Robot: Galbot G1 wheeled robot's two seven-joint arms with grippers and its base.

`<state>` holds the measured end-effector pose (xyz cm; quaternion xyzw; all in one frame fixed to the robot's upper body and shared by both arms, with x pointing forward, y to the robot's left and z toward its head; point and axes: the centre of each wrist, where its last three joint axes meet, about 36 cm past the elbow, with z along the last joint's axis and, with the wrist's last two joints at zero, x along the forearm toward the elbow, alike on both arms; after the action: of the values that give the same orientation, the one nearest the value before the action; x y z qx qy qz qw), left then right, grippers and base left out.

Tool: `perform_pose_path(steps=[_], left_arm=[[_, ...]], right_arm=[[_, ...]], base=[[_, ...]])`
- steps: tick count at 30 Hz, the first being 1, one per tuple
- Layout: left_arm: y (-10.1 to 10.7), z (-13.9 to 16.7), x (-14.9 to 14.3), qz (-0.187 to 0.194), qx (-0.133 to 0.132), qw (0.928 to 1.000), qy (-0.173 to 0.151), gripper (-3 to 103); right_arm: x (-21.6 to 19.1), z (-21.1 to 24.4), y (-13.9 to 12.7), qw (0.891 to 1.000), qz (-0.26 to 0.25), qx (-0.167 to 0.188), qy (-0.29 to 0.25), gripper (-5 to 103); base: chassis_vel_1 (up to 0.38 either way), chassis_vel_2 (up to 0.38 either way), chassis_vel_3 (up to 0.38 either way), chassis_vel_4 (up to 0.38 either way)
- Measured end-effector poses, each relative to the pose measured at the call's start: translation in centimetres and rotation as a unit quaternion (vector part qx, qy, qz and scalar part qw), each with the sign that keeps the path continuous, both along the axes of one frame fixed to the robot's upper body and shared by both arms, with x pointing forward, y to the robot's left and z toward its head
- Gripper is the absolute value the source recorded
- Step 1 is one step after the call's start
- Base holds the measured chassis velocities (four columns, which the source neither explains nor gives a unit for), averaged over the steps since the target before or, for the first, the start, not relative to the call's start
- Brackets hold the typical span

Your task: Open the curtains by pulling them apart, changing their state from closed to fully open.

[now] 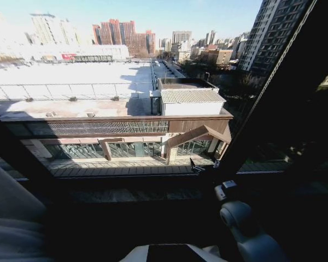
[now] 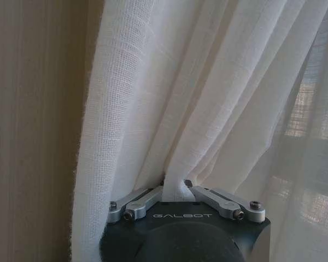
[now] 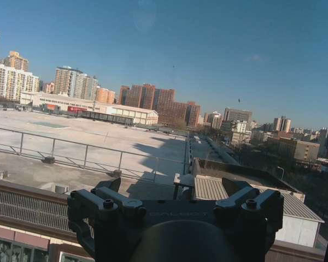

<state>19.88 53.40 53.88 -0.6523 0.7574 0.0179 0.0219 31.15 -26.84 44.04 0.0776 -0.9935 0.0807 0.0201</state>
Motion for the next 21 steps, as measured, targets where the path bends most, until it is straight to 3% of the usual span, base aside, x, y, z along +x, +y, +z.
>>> perform_pose_path(steps=[6,11,17,21], left_arm=[[3.3,1.0,-1.6,0.053,0.001,0.9985,-0.008,0],[4.1,1.1,-2.4,0.07,0.003,0.9976,-0.003,-2],[2.0,1.4,-2.2,0.034,0.002,0.9994,0.006,19],[1.2,1.4,-2.0,0.035,0.002,0.9994,0.007,35]], right_arm=[[0.2,-0.1,0.4,1.0,0.008,0.003,0.0,100],[0.2,-0.2,0.6,1.0,0.011,0.005,0.002,100],[0.1,-0.1,0.9,1.0,0.016,0.008,0.001,100],[0.0,0.1,0.8,1.0,0.016,0.007,-0.001,100]], base=[[0.0,0.0,0.0,0.0],[0.0,0.0,0.0,0.0],[0.0,0.0,0.0,0.0],[0.0,0.0,0.0,0.0]])
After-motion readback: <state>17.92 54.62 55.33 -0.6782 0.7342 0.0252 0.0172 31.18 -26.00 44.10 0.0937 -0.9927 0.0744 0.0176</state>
